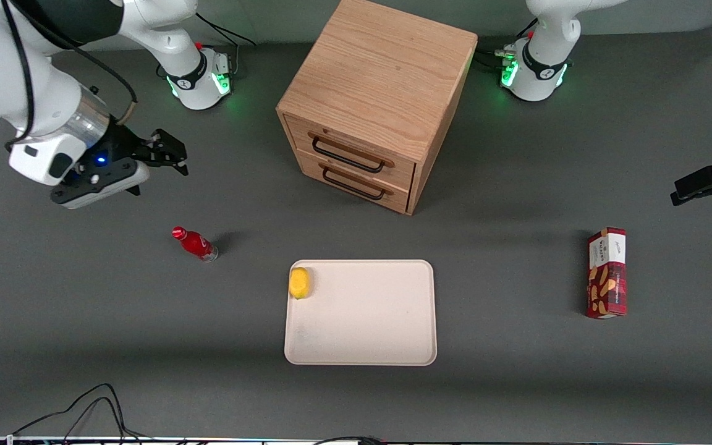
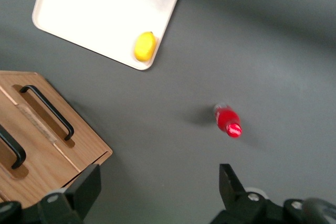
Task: Open upper drawer
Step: 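Move the right gripper toward the upper drawer's black handle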
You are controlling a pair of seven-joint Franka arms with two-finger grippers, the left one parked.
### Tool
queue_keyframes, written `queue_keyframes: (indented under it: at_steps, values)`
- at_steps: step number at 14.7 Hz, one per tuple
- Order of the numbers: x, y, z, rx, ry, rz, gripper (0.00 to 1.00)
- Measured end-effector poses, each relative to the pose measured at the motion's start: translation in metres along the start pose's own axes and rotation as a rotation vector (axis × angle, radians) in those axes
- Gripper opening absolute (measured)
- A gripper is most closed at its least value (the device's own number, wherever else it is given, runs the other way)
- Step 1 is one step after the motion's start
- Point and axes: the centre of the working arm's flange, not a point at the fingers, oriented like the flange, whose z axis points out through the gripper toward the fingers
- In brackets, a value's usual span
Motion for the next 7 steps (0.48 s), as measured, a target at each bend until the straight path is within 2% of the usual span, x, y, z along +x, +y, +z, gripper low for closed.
queue_keyframes:
  at_steps: [7]
  values:
    - [0.053, -0.059, 0.037, 0.052, -0.022, -0.153, 1.0]
